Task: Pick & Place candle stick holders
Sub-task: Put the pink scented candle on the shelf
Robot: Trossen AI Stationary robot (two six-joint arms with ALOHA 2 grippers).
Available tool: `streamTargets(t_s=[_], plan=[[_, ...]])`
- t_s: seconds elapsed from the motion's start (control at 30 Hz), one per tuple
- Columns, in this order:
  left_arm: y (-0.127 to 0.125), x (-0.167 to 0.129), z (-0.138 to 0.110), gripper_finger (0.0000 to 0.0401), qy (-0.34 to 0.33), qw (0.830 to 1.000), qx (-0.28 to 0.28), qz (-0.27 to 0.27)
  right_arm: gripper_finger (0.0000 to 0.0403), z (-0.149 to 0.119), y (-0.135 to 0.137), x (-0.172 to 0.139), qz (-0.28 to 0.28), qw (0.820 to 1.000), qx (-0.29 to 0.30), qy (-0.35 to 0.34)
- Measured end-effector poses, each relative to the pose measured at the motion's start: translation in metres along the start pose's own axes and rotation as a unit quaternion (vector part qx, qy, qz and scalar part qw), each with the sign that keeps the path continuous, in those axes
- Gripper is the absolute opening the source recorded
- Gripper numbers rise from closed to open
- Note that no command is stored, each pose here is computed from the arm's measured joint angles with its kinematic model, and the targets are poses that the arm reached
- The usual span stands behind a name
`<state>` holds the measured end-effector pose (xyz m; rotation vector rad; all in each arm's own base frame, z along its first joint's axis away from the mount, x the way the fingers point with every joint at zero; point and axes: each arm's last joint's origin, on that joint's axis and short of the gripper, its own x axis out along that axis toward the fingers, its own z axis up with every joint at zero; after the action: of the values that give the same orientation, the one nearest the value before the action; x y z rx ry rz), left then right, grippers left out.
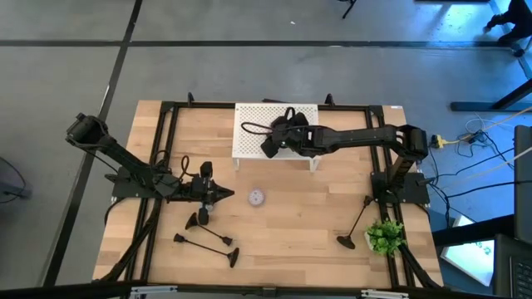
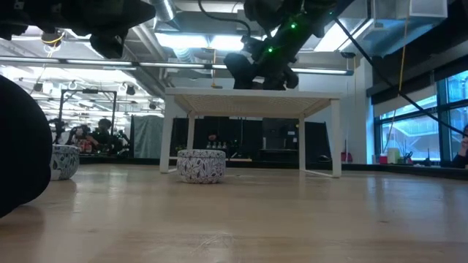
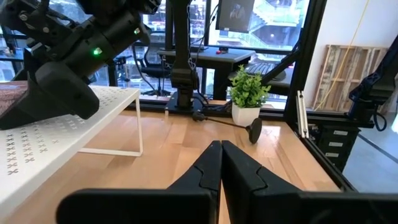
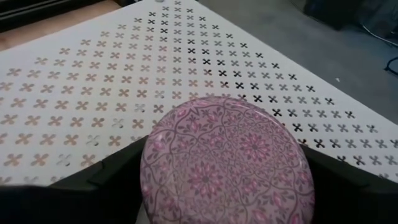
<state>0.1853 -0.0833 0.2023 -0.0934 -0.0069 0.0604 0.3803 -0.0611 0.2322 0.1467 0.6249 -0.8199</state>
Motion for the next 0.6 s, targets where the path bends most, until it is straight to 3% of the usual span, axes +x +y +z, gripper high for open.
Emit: streamTargets(t_s=[0.6], plan=[[-0.0005,0.0000,0.0000,0.0002,0.001,1.000,-0.004,-0.010,0.0339,0.0008,0.0066,-0.0020,0.030,1.000,-0.003,-0.009]])
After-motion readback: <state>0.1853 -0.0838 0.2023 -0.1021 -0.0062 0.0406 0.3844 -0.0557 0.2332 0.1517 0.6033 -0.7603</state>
